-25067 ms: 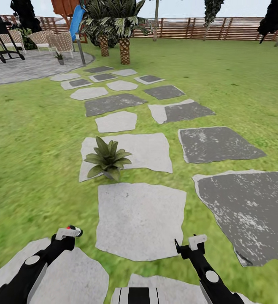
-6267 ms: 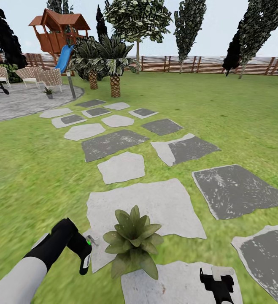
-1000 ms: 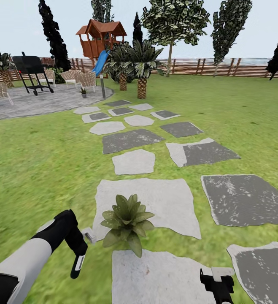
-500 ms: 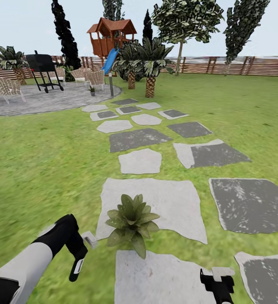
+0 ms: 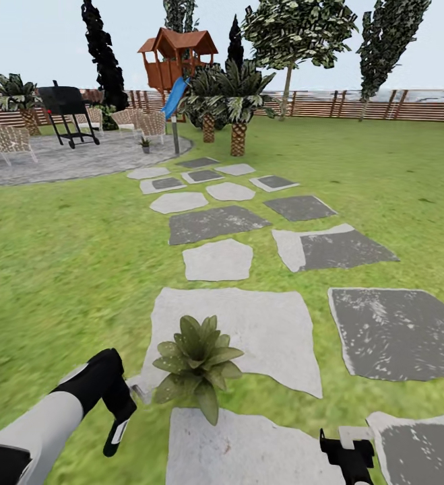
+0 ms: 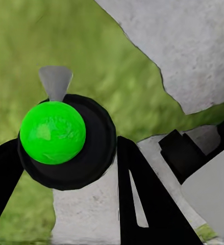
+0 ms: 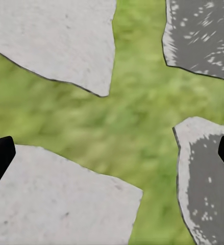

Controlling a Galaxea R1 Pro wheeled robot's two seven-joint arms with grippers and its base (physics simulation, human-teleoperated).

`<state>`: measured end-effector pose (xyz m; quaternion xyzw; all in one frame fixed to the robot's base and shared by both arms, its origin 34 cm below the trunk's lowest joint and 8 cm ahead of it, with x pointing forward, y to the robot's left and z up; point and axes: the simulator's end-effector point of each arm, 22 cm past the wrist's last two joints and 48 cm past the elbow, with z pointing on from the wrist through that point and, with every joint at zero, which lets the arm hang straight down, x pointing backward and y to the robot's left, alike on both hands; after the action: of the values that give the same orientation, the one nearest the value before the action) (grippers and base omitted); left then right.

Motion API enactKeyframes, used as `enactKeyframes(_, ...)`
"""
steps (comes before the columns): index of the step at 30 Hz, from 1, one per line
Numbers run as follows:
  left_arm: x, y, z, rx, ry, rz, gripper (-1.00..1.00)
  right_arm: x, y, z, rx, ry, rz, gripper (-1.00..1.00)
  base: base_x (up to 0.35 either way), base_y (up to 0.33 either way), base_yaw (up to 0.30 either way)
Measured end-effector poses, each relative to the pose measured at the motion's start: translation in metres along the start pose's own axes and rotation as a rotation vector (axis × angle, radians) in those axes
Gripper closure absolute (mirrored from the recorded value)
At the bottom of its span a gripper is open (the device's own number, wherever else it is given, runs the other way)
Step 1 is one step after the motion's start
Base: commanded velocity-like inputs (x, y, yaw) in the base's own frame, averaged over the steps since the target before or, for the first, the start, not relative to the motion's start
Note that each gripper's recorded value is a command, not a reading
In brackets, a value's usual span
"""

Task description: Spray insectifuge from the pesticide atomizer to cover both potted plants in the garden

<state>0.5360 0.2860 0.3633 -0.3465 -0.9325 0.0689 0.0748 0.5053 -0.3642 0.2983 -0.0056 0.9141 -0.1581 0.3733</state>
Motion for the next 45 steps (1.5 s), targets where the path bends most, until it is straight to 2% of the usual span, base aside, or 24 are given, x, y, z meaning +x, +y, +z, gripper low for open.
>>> enactKeyframes(2,0.012,-0.006,0.012,0.008,0.029,-0.008,1.00,0.000,0.000,0.000,0.001,0.000,0.000,-1.00,0.001,-0.002,0.076)
enactKeyframes(6,0.022,-0.010,0.019,0.016,0.045,-0.015,1.00,0.000,0.001,0.000,0.000,0.000,0.001,-1.00,0.000,0.000,0.217)
enactKeyframes(11,0.013,-0.010,0.017,0.030,0.001,-0.049,1.00,0.000,0.001,0.000,0.000,0.000,0.001,-1.00,0.000,0.000,0.271)
enactKeyframes(12,0.011,-0.006,0.016,0.016,-0.010,-0.061,1.00,0.000,0.001,0.000,-0.001,0.000,0.001,-1.00,0.000,0.000,0.273)
enactKeyframes(20,0.008,-0.004,0.016,0.004,-0.021,-0.069,1.00,0.000,0.001,0.000,-0.001,-0.001,0.001,-1.00,0.118,-0.130,0.061)
enactKeyframes(24,-0.002,-0.012,0.016,0.046,-0.065,-0.098,1.00,0.000,0.001,0.000,-0.002,0.000,0.001,-1.00,0.001,-0.234,0.032)
enactKeyframes(27,-0.005,-0.014,0.016,0.053,-0.077,-0.106,1.00,0.000,0.001,0.000,-0.002,0.000,0.001,-1.00,-0.104,-0.128,0.208)
enactKeyframes(37,-0.001,-0.016,0.018,0.057,-0.067,-0.108,1.00,0.000,0.001,0.000,-0.002,0.000,0.001,-1.00,0.002,-0.009,0.268)
enactKeyframes(45,-0.005,-0.019,0.018,0.060,-0.072,-0.105,1.00,0.000,0.001,0.000,-0.002,-0.001,0.001,-1.00,0.220,-0.137,0.041)
